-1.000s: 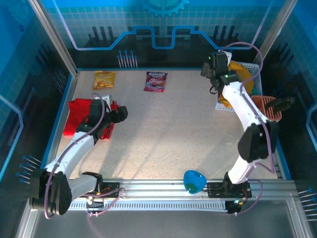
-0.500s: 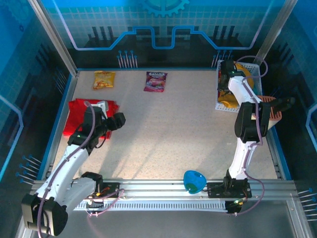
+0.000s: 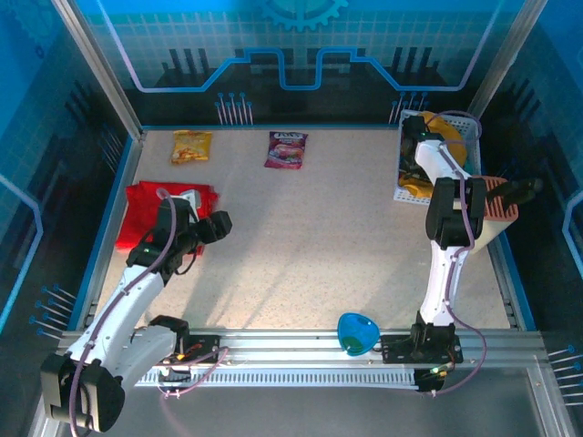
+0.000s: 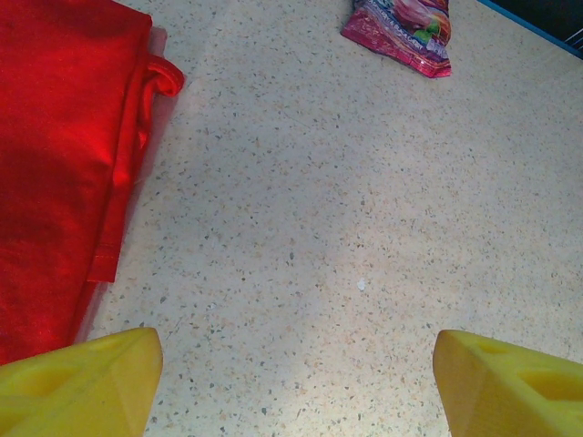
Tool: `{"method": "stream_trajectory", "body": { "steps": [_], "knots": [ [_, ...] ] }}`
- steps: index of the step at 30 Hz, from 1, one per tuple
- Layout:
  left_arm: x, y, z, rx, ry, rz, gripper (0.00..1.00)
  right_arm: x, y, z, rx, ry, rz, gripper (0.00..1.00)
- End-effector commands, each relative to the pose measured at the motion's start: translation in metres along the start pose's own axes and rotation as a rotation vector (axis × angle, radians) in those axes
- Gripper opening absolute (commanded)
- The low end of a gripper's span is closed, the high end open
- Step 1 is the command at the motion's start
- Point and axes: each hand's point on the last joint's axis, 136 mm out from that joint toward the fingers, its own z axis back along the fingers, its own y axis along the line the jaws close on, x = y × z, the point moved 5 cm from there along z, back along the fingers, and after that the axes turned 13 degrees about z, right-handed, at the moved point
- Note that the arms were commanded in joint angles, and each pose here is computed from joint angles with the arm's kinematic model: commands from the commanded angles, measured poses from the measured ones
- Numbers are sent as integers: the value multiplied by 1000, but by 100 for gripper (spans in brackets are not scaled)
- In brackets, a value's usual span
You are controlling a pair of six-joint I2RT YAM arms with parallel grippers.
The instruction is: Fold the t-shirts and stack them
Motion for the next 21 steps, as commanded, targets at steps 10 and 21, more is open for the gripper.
{"method": "stream_trajectory", "body": {
  "steps": [10, 21],
  "knots": [
    [-10, -1, -5, -26, 51, 45, 77, 18, -36, 68, -44, -194, -96, 0],
    [-10, -9, -8, -50, 78, 51, 77, 27, -37, 168, -103, -476, -67, 0]
  ]
}}
